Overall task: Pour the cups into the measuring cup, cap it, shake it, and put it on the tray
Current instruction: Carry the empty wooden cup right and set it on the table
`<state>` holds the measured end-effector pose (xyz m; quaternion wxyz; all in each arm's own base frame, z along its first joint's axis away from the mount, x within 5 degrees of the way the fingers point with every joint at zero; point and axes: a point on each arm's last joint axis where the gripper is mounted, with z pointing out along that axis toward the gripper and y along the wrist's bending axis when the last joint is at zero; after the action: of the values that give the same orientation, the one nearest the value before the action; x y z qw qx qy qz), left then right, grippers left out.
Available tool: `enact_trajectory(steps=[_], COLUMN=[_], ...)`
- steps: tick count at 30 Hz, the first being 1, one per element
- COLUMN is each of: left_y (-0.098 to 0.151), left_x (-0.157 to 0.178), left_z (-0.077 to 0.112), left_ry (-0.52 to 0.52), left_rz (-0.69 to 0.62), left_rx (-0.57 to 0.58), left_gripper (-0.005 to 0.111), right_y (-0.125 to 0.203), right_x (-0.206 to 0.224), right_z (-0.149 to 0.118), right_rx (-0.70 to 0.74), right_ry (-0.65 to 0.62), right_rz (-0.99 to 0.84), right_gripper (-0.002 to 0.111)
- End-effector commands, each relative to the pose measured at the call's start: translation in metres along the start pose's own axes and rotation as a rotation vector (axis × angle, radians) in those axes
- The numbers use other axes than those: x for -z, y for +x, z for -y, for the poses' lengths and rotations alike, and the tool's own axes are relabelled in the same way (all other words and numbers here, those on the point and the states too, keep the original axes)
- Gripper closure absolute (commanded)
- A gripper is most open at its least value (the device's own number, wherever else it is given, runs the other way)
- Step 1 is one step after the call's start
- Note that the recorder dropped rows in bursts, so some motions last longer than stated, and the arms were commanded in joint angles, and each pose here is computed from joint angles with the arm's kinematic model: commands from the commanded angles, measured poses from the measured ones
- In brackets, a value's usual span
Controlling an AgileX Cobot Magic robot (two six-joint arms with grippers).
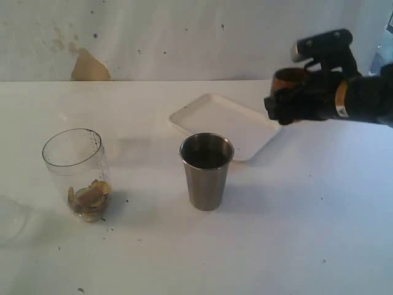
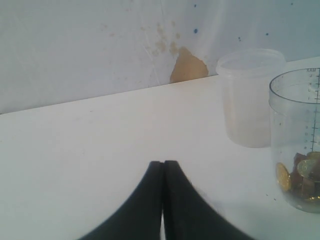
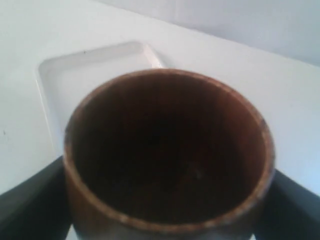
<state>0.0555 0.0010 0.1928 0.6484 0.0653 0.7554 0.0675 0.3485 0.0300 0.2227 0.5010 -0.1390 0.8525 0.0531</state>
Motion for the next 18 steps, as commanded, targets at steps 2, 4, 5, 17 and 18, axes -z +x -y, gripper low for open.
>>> enact_trajectory(steps=[2,4,5,17,18], left_y=[0.001,0.001,0.001,0.001,0.001], left_x=[0.000,0.000,0.000,0.000,0.000], left_z=[0.000,0.000,0.000,0.000,0.000], left_ry=[0.005,0.005,0.005,0.005,0.005], left_rz=[0.006,0.006,0.006,0.006,0.006], left_rx=[0.002,0.002,0.002,0.002,0.002], left_gripper=[0.106,0.106,0.106,0.106,0.106], right_y=[0.037,0.050,0.055,0.081,0.083], right_x=[0.002,0.000,-0.002,-0.015,-0.017], right_z=[0.018,0.024,0.025,0.026,0.026], right_rx=[-0.078,-0.100,-0.092,0.022,0.018], right_ry=[-0.100,-0.084,-0.072,-0.058,-0.063], right_rz=[0.118,0.159,0.158,0.092,0.089], right_gripper=[0.108,0.108,0.108,0.108,0.108])
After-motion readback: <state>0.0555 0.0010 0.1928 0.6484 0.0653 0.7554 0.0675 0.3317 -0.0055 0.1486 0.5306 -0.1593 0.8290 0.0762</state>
